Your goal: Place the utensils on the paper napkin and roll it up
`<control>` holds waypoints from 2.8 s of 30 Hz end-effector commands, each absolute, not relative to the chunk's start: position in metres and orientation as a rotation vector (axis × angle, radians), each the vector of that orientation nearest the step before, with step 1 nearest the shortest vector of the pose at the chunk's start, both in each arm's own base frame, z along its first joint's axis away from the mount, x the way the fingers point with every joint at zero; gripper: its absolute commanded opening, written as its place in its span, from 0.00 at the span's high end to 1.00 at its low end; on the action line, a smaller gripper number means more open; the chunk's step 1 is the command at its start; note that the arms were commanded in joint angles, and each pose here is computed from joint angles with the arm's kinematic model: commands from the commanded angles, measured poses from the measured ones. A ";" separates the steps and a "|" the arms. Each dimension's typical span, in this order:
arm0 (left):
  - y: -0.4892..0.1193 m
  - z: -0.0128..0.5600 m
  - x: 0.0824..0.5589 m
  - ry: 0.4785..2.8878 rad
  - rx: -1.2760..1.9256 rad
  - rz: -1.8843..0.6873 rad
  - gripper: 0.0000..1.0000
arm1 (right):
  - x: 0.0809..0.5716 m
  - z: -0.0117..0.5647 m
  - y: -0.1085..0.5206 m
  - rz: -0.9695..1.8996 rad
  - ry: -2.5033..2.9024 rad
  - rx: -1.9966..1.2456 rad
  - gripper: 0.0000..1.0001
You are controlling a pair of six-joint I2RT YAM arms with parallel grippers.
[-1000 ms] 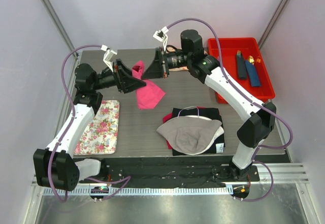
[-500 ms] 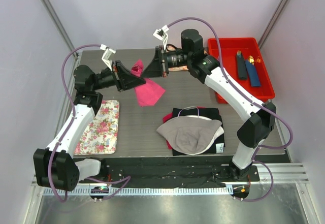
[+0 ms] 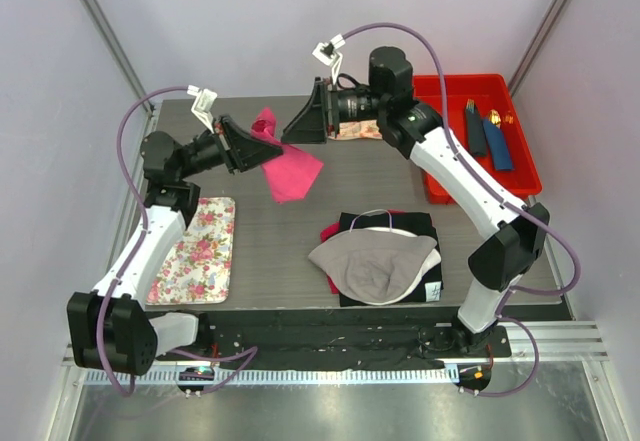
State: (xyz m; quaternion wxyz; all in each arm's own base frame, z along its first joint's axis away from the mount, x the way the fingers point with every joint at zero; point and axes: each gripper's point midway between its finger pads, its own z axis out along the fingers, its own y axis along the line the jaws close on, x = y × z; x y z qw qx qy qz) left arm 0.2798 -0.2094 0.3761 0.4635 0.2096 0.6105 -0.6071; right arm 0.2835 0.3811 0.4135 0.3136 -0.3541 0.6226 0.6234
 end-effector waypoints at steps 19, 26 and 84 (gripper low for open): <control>-0.194 0.425 0.292 1.339 0.380 -1.524 1.00 | 0.278 0.400 0.326 1.537 1.665 -0.900 0.41; -0.194 0.433 0.284 1.332 0.389 -1.536 1.00 | 0.282 0.397 0.328 1.508 1.659 -0.905 0.96; -0.219 0.455 0.263 1.330 0.405 -1.614 1.00 | 0.247 0.371 0.384 1.770 1.679 -0.881 0.99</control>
